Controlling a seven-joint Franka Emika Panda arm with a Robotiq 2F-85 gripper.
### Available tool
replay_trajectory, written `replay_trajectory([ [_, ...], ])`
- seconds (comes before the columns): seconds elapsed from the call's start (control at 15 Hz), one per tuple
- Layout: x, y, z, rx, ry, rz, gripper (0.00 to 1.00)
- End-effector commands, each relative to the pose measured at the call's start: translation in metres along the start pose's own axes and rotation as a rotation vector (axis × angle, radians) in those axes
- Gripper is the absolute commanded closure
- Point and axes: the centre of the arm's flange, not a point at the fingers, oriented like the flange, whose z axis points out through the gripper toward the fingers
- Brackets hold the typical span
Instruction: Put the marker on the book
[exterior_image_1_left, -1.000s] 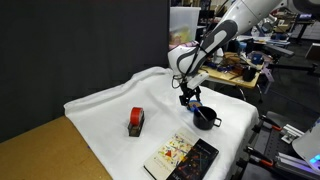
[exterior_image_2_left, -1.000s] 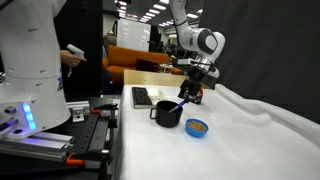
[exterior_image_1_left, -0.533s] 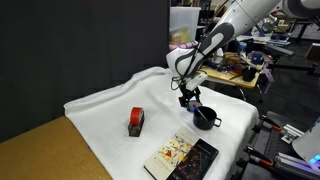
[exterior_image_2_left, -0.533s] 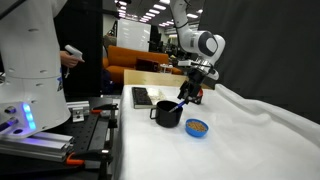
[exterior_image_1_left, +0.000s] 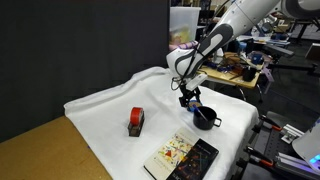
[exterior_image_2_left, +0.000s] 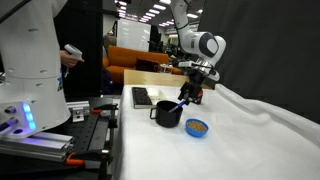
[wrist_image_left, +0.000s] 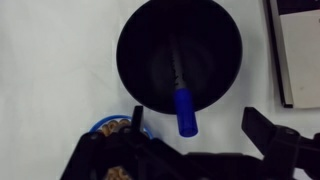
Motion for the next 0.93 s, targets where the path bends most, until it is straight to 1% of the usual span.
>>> replay_trajectory([
  [0.0, 0.0001, 0.0002, 0.0002, 0.002, 0.000, 0.006, 0.00],
  [0.27, 0.0007, 0.0013, 0.0008, 0.009, 0.005, 0.022, 0.00],
  [0.33, 0.0008, 0.0014, 0.0007, 0.010, 0.004, 0.022, 0.01],
  [0.4, 0.0009, 0.0017, 0.0006, 0.014, 0.005, 0.024, 0.26],
  [0.47, 0.0010, 0.0021, 0.0009, 0.016, 0.006, 0.023, 0.27],
  [0.8, 0.0011, 0.0031, 0.0007, 0.018, 0.004, 0.024, 0.62],
  [0.87, 0.0010, 0.0032, 0.0007, 0.017, 0.004, 0.025, 0.67],
])
